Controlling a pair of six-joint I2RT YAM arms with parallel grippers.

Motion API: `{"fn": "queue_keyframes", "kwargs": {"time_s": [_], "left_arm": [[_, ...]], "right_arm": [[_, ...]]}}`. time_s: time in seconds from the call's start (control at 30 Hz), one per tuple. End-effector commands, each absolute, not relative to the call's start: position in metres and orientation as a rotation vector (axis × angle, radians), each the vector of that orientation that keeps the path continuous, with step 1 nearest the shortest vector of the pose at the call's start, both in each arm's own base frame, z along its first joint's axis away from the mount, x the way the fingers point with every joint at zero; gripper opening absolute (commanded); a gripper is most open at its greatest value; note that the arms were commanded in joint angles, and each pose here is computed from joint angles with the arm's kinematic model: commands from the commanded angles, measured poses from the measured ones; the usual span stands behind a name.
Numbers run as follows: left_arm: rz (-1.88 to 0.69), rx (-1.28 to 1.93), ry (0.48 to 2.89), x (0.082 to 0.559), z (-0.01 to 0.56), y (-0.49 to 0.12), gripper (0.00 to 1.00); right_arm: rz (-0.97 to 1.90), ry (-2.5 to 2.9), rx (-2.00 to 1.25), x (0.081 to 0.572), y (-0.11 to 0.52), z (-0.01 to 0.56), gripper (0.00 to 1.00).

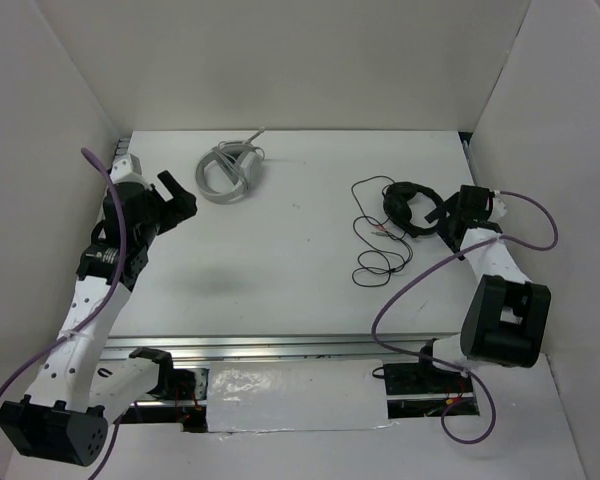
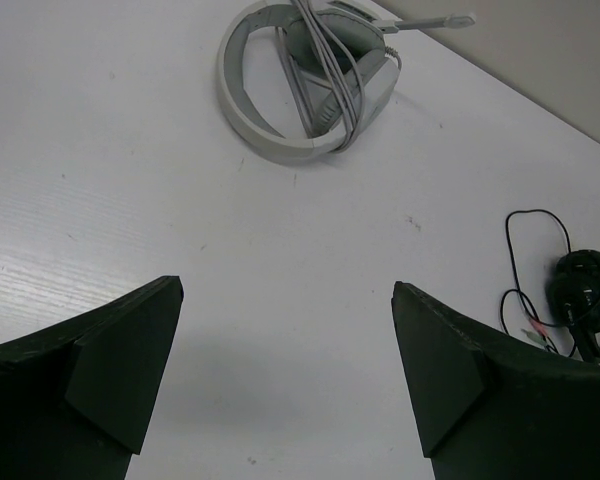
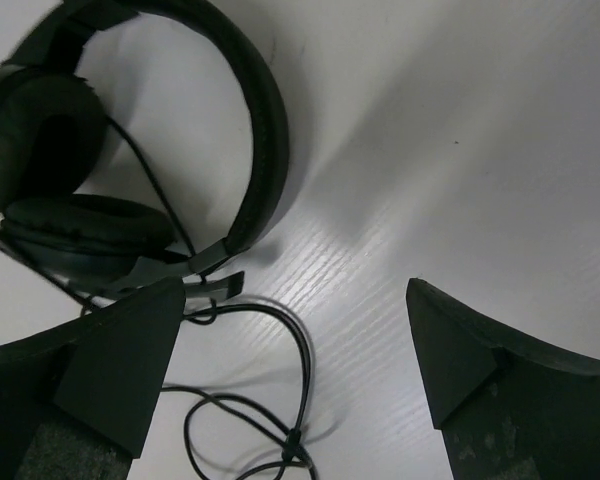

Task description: Wrap the headphones

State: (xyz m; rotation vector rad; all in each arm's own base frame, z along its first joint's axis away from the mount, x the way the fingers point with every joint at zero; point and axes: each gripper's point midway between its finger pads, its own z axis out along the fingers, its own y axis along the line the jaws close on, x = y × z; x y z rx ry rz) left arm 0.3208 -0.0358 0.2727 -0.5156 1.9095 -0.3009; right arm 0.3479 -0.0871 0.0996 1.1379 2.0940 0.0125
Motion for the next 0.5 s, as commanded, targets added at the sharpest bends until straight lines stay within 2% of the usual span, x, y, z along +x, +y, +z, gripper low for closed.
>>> {"fn": "queue_keyframes", "kwargs": {"time_s": [0.0, 0.3, 0.4, 0.47], "left_arm": [[-0.278, -0.494, 1.882, 0.327, 0.277, -0.034, 0.99], [-0.25, -0.491, 1.915, 0.342, 0.261, -0.033, 0.99], [-0.252, -0.49, 1.918, 0.346, 0.26, -0.034, 0.99], [-0.258, -0.485, 1.919, 0.347, 0.26, -0.036, 0.99]], "right_arm": [[0.12, 2.082, 1.173, 0.37, -0.089, 0.097, 1.0], [0.247, 2.179, 1.214, 0.408, -0.083, 0.053, 0.99], [0.285, 2.156, 1.245, 0.418, -0.083, 0.051, 0.89], [0.258, 2.139, 1.268, 0.42, -0.088, 0.052, 0.87]]}}
